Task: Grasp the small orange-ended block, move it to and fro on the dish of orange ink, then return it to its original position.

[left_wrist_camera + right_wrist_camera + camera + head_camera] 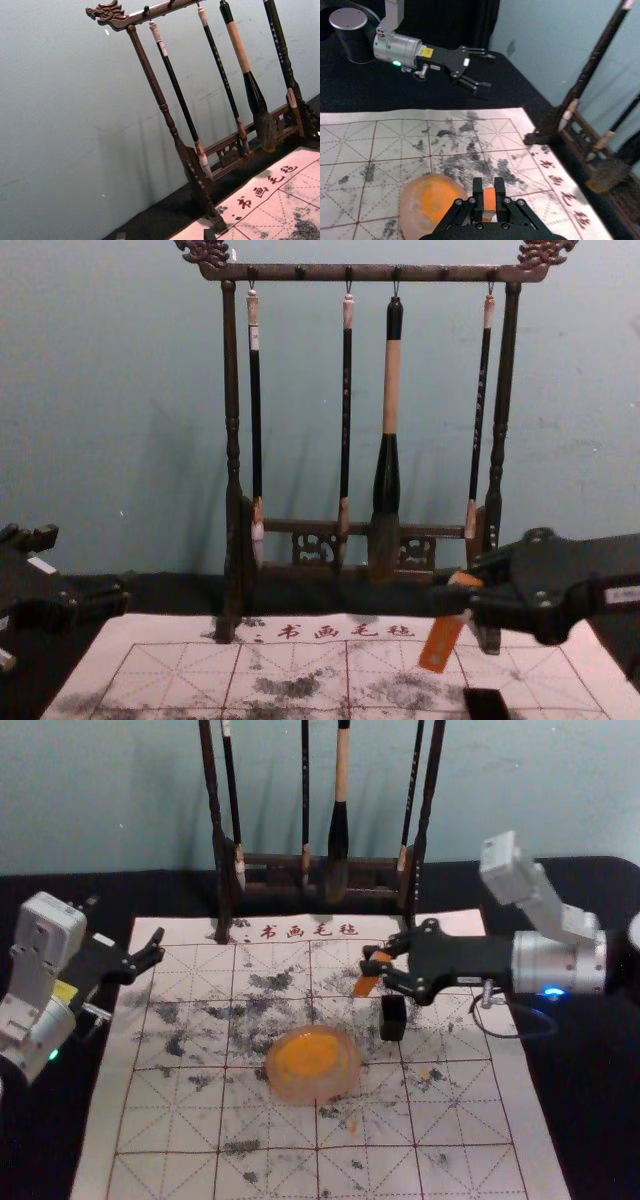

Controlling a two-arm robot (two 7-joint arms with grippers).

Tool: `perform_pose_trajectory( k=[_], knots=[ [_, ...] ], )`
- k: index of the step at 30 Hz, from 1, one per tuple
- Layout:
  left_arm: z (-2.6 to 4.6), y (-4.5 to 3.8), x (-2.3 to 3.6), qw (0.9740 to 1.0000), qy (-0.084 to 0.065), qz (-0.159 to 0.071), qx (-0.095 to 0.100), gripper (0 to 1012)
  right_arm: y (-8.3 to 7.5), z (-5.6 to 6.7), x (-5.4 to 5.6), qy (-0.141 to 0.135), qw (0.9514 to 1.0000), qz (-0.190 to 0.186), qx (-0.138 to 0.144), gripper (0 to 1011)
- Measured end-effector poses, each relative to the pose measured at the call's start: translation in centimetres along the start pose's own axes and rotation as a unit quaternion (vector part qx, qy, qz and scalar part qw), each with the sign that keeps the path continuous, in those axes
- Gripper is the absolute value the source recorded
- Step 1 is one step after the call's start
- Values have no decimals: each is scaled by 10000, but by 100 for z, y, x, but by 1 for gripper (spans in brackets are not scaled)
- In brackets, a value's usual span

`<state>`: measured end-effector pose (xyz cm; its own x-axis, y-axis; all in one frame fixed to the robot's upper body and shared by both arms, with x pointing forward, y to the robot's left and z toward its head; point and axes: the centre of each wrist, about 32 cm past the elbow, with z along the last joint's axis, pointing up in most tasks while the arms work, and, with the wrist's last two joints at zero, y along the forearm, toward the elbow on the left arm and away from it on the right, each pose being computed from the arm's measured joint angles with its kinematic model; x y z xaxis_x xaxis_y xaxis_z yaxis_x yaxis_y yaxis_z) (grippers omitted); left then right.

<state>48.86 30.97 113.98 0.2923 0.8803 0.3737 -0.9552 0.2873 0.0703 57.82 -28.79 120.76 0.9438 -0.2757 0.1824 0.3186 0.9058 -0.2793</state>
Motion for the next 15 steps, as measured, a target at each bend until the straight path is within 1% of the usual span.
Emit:
perform_pose_trajectory(
  k=[2, 3, 8, 15],
  knots=[
    [0, 0, 0, 10000, 0, 0, 0, 1001, 58, 13, 9, 31, 10000, 71, -32, 133],
    [0, 0, 0, 10000, 0, 0, 0, 1001, 112, 17, 20, 60, 9999, 142, -65, 133],
    [0, 0, 0, 10000, 0, 0, 0, 1001, 266, 12, 30, 81, 9992, 359, -156, 133],
    [0, 0, 0, 10000, 0, 0, 0, 1001, 434, -3, 53, 26, 9976, 650, -257, 133]
  ],
)
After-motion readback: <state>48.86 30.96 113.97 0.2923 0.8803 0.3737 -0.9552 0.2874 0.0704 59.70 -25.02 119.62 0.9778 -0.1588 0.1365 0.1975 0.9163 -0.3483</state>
